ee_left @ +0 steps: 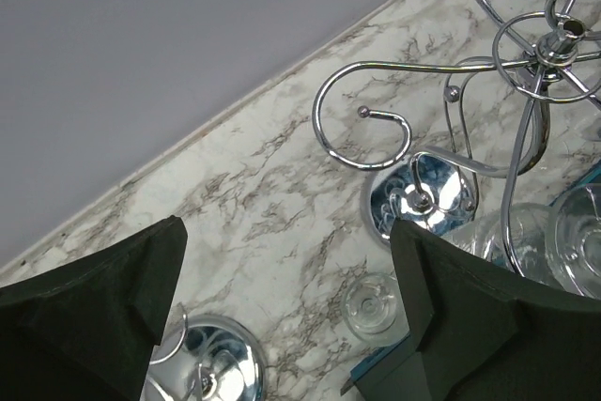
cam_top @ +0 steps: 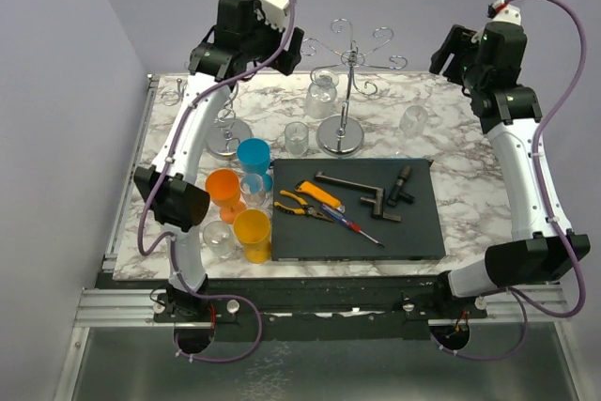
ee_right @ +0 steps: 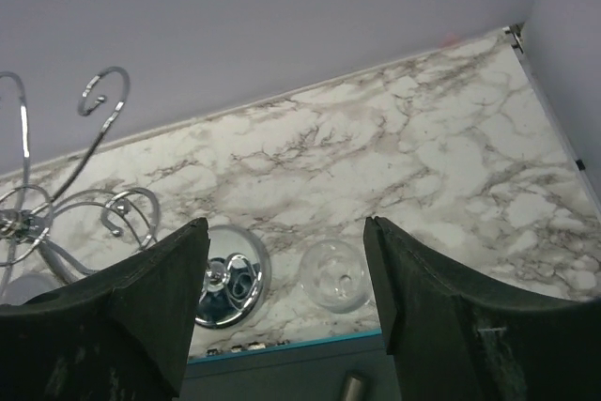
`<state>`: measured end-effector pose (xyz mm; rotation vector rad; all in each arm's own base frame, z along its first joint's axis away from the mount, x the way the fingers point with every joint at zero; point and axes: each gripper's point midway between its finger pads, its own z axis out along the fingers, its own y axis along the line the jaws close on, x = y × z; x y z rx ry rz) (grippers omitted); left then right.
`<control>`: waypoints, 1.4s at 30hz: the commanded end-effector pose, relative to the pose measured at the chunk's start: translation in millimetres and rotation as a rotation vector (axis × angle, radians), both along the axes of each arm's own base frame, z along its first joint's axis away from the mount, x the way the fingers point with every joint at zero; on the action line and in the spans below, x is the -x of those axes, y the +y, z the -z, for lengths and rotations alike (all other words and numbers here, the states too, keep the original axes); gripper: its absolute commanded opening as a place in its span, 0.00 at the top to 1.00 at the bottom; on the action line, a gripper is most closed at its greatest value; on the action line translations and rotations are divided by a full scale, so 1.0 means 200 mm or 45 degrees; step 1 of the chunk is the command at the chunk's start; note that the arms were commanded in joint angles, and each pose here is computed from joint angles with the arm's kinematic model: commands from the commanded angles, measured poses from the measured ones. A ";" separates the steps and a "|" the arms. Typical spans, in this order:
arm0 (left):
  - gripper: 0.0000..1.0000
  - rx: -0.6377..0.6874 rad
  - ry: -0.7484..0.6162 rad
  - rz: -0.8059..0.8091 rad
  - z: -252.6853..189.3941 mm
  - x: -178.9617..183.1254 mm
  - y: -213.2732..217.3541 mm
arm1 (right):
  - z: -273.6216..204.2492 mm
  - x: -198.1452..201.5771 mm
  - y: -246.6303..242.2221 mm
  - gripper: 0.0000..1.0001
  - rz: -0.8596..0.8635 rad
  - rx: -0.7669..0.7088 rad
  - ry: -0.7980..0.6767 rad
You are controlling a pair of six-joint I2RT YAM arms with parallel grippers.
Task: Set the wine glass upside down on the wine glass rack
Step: Adjust the wine rack at the center of the board, then pick up the wine glass at the center of the board.
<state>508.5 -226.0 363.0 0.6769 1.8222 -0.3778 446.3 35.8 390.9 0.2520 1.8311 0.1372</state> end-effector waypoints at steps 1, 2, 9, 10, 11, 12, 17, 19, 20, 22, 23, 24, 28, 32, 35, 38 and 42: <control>0.01 0.057 -0.043 -0.108 -0.23 0.16 0.16 | 0.23 0.08 -0.09 0.26 0.062 -0.051 0.156; 0.01 0.064 -0.025 -0.115 -0.23 0.19 0.19 | 0.28 0.10 -0.11 0.26 0.069 -0.066 0.184; 0.01 0.088 0.171 -0.179 -0.16 0.40 0.32 | 0.58 0.13 -0.08 0.22 0.003 -0.111 0.369; 0.01 0.094 0.204 -0.184 -0.14 0.43 0.33 | 0.60 0.13 -0.08 0.21 -0.004 -0.117 0.380; 0.01 0.111 0.230 -0.187 -0.13 0.46 0.35 | 0.62 0.13 -0.08 0.21 -0.009 -0.120 0.392; 0.01 0.126 0.267 -0.186 -0.11 0.48 0.37 | 0.64 0.13 -0.08 0.21 -0.007 -0.119 0.400; 0.01 0.196 0.384 -0.217 -0.07 0.56 0.47 | 0.76 0.09 -0.06 0.22 -0.044 -0.145 0.456; 0.01 0.206 0.418 -0.225 -0.05 0.58 0.50 | 0.80 0.06 -0.07 0.25 -0.043 -0.141 0.481; 0.01 0.205 0.427 -0.229 -0.05 0.59 0.51 | 0.82 0.05 -0.07 0.26 -0.042 -0.137 0.491; 0.01 0.198 0.436 -0.232 -0.05 0.60 0.53 | 0.85 0.03 -0.07 0.30 -0.045 -0.124 0.509; 0.01 0.196 0.434 -0.232 -0.05 0.61 0.53 | 0.87 0.02 -0.07 0.30 -0.044 -0.118 0.517; 0.01 0.198 0.434 -0.231 -0.05 0.62 0.53 | 0.88 0.01 -0.07 0.31 -0.044 -0.117 0.523; 0.01 0.229 0.436 -0.212 -0.08 0.64 0.52 | 0.91 -0.03 -0.14 0.32 -0.015 -0.122 0.537; 0.01 0.242 0.434 -0.199 -0.10 0.64 0.51 | 0.95 -0.08 -0.16 0.34 0.000 -0.125 0.554; 0.01 0.238 0.426 -0.199 -0.10 0.64 0.51 | 0.98 -0.10 -0.16 0.38 -0.006 -0.137 0.568; 0.01 0.235 0.422 -0.199 -0.10 0.65 0.51 | 1.04 -0.12 -0.15 0.39 -0.018 -0.153 0.598; 0.01 0.228 0.415 -0.195 -0.11 0.66 0.51 | 1.11 -0.12 -0.13 0.43 -0.035 -0.174 0.644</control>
